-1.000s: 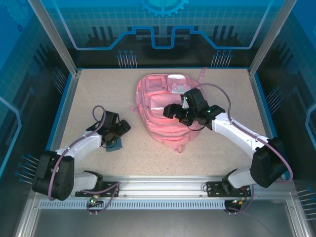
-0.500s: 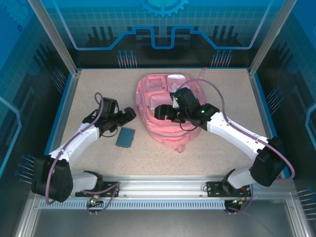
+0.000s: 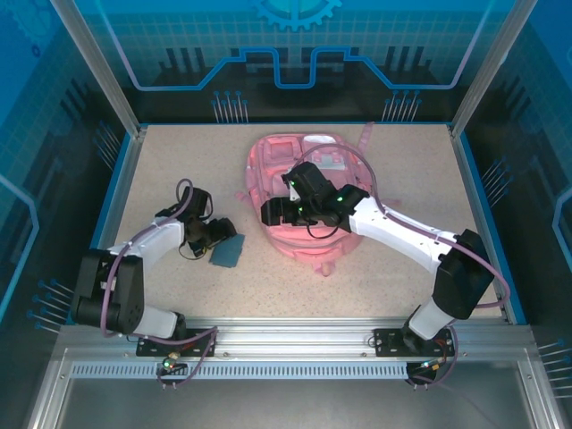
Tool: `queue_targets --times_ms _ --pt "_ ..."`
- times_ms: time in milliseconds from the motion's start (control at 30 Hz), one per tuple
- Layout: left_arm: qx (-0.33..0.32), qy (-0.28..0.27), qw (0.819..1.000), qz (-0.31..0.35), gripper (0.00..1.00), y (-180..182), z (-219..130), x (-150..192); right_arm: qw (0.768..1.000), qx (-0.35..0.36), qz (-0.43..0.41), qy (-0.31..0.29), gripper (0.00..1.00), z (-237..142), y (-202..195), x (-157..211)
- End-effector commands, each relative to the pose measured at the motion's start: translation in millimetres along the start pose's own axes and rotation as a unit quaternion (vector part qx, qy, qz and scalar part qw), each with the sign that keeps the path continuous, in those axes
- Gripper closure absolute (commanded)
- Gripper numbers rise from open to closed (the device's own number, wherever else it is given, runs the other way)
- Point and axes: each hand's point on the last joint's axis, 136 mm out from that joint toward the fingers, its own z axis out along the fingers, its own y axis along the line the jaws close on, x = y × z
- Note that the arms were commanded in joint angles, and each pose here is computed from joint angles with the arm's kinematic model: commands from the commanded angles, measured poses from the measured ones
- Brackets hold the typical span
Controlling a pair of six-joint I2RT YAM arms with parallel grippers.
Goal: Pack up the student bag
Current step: Pick up the card holder from the middle-left of the table.
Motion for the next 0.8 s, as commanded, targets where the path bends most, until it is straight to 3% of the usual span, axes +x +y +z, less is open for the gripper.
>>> queue_targets --times_ms 0,233,600,767 --pt "0.045 0.030 0.999 0.001 0.25 -12 7 12 1.000 0.007 -0.009 -0.007 0.20 -4 5 -5" --pt "0.062 0.053 0.997 0.000 0.38 -20 15 26 1.000 0.012 -0.006 -0.002 0.21 -2 4 -5" --pt "-0.031 0.077 0.996 0.035 0.50 7 29 34 1.000 0.022 -0.001 -0.009 0.21 -5 -1 -6" --pt "-0.050 0.062 0.996 0.043 0.71 10 31 28 1.000 0.025 0.000 -0.013 0.21 -9 -2 -7"
